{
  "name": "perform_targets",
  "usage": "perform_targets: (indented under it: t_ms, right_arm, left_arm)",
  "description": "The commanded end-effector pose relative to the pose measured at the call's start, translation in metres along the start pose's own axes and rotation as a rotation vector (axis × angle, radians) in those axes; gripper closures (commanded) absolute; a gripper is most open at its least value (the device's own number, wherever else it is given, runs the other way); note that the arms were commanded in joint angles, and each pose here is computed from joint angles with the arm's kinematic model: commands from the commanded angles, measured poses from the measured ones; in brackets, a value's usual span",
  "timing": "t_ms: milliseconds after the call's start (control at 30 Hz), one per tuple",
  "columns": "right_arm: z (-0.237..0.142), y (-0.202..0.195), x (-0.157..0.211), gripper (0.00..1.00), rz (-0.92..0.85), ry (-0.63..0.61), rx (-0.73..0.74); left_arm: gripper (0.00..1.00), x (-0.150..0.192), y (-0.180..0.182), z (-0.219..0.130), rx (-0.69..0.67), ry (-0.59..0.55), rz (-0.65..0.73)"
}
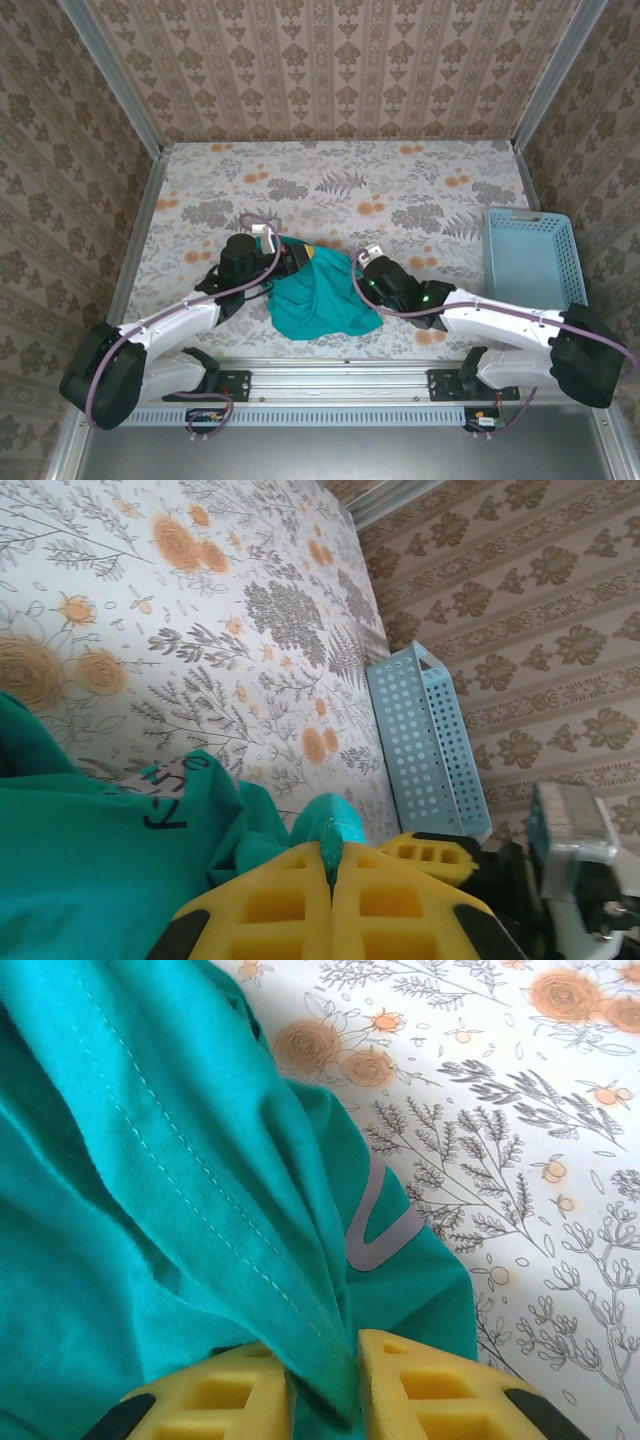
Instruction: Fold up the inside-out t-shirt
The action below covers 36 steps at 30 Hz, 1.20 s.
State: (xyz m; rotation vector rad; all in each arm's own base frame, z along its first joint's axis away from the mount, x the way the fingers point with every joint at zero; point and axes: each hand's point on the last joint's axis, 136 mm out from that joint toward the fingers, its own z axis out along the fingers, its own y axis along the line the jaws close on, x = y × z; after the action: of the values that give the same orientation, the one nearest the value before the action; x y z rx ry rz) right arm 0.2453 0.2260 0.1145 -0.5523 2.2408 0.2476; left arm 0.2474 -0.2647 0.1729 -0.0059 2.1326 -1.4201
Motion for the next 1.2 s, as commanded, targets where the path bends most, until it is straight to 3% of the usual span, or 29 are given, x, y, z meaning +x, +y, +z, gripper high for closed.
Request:
perform_targets:
  t_ms: [0, 100, 200, 300, 467, 633, 733, 833, 933, 1033, 1167]
  right_arm:
    - [-0.013, -0.003, -0.002, 0.63, -0.004, -0.032, -0.013]
    - [-0.025, 0.009, -0.015, 0.42, -0.026, -0.098, -0.071]
    - [-0.028, 0.019, -0.028, 0.27, -0.059, -0.132, -0.099]
    - [-0.019, 0.026, -0.037, 0.22, -0.105, -0.126, -0.076]
    - [0.004, 0.032, -0.049, 0.22, -0.163, -0.103, 0.003]
    - [0.028, 0.026, -0.051, 0.34, -0.214, -0.066, 0.106]
    - [0.035, 0.022, -0.051, 0.52, -0.247, -0.046, 0.149]
    - [0.032, 0.020, -0.054, 0.75, -0.245, -0.055, 0.159]
    - [0.022, 0.019, -0.058, 0.90, -0.237, -0.069, 0.153]
    - [0.012, 0.018, -0.059, 0.96, -0.227, -0.073, 0.136]
    - [-0.005, 0.012, -0.056, 1.00, -0.184, -0.082, 0.115]
  left_arm:
    - [1.00, 0.001, 0.010, 0.001, -0.036, 0.005, -0.025]
    - [1.00, 0.001, 0.008, 0.002, -0.028, 0.009, -0.025]
    - [1.00, -0.001, 0.005, 0.003, -0.022, 0.009, -0.024]
    - [1.00, -0.001, 0.003, 0.003, -0.016, 0.010, -0.024]
    - [1.00, -0.001, 0.000, 0.002, -0.011, 0.013, -0.024]
    - [1.00, -0.001, -0.002, 0.001, -0.006, 0.015, -0.024]
    - [1.00, -0.002, -0.004, 0.000, -0.008, 0.012, -0.019]
    - [1.00, -0.002, -0.002, -0.002, -0.025, 0.014, -0.014]
    - [0.98, -0.001, 0.000, -0.002, -0.034, 0.011, -0.015]
    - [0.88, -0.002, -0.001, -0.003, -0.033, 0.008, -0.010]
    - [0.61, -0.003, -0.003, -0.007, -0.033, 0.004, 0.014]
